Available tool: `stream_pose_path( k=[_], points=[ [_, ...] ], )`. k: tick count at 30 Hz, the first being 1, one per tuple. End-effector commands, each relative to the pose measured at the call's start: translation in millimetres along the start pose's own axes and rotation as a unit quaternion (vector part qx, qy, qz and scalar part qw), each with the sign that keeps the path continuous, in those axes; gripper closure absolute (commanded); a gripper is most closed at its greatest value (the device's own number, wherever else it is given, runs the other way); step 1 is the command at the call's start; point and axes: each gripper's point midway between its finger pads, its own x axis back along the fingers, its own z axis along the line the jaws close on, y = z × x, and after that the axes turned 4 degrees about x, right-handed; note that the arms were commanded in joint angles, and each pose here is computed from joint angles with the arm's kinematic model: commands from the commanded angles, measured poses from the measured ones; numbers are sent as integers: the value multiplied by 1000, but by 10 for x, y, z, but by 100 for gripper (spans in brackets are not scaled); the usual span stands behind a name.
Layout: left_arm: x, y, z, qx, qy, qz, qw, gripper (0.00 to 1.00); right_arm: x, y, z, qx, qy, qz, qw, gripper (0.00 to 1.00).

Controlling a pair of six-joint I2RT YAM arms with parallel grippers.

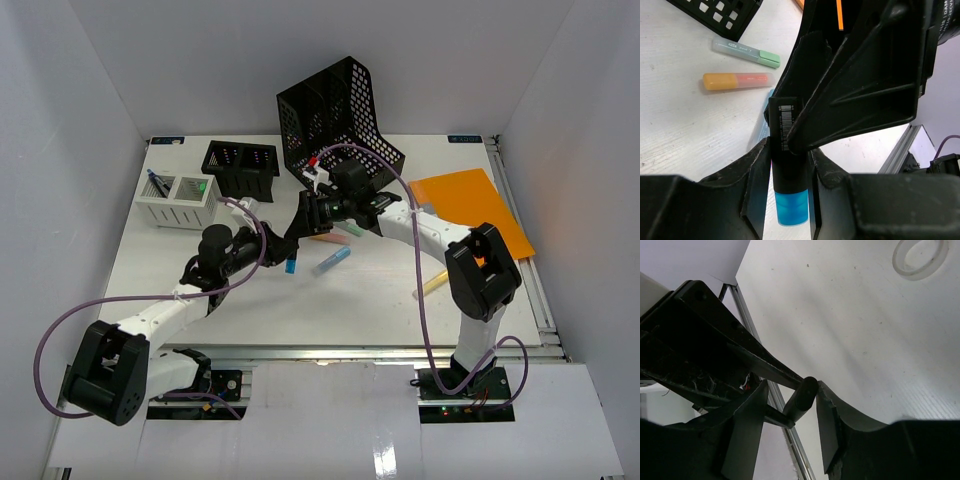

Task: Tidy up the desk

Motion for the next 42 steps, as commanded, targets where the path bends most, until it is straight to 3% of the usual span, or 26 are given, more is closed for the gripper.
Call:
stream_pose_path(
  k=[1,3,9,11,13,15,18,23,29,34,38,42],
  points=[
    [5,199,-163,-20,-24,-29,999,86,-74,118,150,13,33,-10,999,62],
    [1,216,-161,-23,-22,-31,999,86,-71,110,164,13,37,-9,999,73],
    [-11,236,-117,-27,-10,-33,999,80,-25,126,279,26,57,-12,998,85],
    [2,257,-128,-27,-9,-35,999,69,-7,167,333,40,65,-15,997,90],
    [20,263,-142,-28,-9,-35,999,51,14,219,391,57,72,-19,996,92],
    [69,279,-173,-32,-7,-33,999,22,25,293,450,73,81,-23,994,92],
    [188,288,-186,-44,10,-30,999,6,18,456,521,108,89,-33,990,92],
    [599,661,-403,-84,47,-85,992,2,-80,931,544,230,61,-63,969,92],
    [1219,1039,-566,-74,111,-175,975,2,-475,1430,388,381,10,-91,920,92],
    [1629,1330,-589,-67,166,-249,952,2,-676,2103,833,464,8,-215,859,92],
    [1793,1561,-702,-88,182,-273,940,2,-762,2350,1158,503,4,-321,803,92],
    [1906,1740,-853,-115,181,-286,934,2,-970,2428,1279,504,1,-391,770,92]
  ],
)
